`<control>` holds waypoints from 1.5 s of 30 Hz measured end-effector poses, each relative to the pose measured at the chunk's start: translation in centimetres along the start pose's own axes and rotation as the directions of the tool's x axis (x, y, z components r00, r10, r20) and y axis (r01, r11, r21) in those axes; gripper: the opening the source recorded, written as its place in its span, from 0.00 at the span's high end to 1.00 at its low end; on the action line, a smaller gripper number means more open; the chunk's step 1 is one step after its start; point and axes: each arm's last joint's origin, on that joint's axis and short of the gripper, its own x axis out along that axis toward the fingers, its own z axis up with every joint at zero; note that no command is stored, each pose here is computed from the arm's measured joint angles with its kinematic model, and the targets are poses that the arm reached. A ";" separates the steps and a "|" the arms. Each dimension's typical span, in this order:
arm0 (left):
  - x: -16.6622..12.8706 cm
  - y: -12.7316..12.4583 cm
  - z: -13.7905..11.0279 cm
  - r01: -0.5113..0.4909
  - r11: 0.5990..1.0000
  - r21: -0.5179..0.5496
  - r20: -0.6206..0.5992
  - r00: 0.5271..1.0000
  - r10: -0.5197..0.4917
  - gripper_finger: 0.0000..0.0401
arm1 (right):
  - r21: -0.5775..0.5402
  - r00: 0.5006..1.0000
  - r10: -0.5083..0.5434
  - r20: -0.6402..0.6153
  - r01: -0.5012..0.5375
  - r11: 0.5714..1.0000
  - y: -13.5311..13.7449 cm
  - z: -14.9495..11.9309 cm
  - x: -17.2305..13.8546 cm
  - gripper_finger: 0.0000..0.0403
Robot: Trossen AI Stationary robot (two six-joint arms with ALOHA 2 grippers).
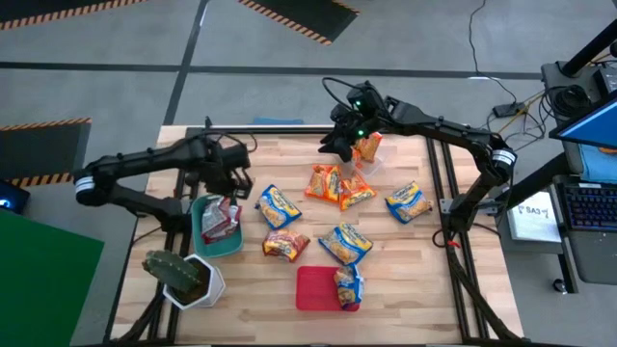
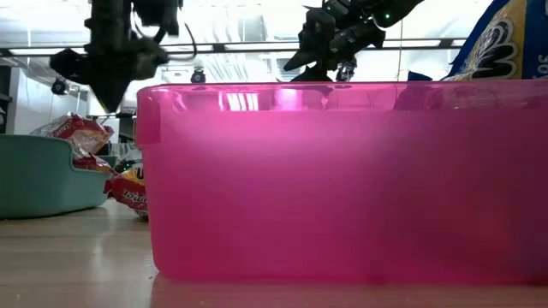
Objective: Sort Maruchan noodles
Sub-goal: Put the top left blue noodle pack into the red bin
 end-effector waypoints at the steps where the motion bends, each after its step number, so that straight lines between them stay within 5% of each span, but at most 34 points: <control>1: 0.3 0.2 -0.1 -0.054 0.998 0.008 -0.039 0.998 0.055 0.90 | -0.002 1.000 0.000 -0.003 0.000 1.000 0.0 0.0 0.0 0.51; 5: 0.6 0.9 -0.6 -0.191 0.980 0.064 -0.138 0.970 0.198 0.91 | -0.013 1.000 -0.001 -0.011 0.001 1.000 0.0 -0.1 0.0 0.52; 8: 0.6 1.0 -0.7 -0.187 0.980 0.075 -0.145 0.970 0.196 0.91 | -0.021 1.000 -0.002 -0.015 0.001 1.000 0.0 -0.2 0.0 0.52; 14: -1.4 -0.2 -0.1 -0.040 0.996 0.076 -0.081 0.996 0.047 0.91 | -0.019 1.000 -0.002 -0.020 0.002 1.000 0.0 -0.2 0.0 0.52; 18: -4.6 -1.8 0.9 0.128 0.975 0.184 0.080 0.986 -0.145 0.91 | 0.045 1.000 -0.002 -0.024 0.003 0.999 0.0 -0.3 0.0 0.52; 24: -8.8 -4.1 2.8 0.199 0.896 0.397 0.424 0.826 -0.372 0.91 | 0.196 0.997 0.046 -0.065 -0.032 0.980 0.4 -0.7 -0.4 0.52; 28: -8.6 -5.5 3.8 0.159 0.831 0.533 0.491 0.742 -0.457 0.91 | 0.279 0.980 0.155 -0.125 -0.115 0.953 1.3 -1.3 -1.4 0.52; 31: -6.4 -6.6 4.6 0.112 0.805 0.582 0.459 0.772 -0.439 0.91 | 0.329 0.966 0.193 -0.172 -0.128 0.936 2.2 -1.9 -2.6 0.52; 36: -0.6 -8.2 6.0 0.049 0.818 0.573 0.350 0.888 -0.298 0.91 | 0.365 0.958 0.197 -0.210 -0.110 0.924 3.8 -2.4 -4.9 0.52; 39: 3.1 -9.3 6.7 0.060 0.793 0.606 0.225 0.944 -0.243 0.91 | 0.348 0.964 0.185 -0.191 -0.110 0.931 4.8 -2.3 -6.4 0.52; 45: 7.8 -10.5 7.2 0.073 0.775 0.627 0.077 0.985 -0.156 0.91 | 0.305 0.984 0.121 -0.131 -0.076 0.949 6.5 -2.0 -9.0 0.52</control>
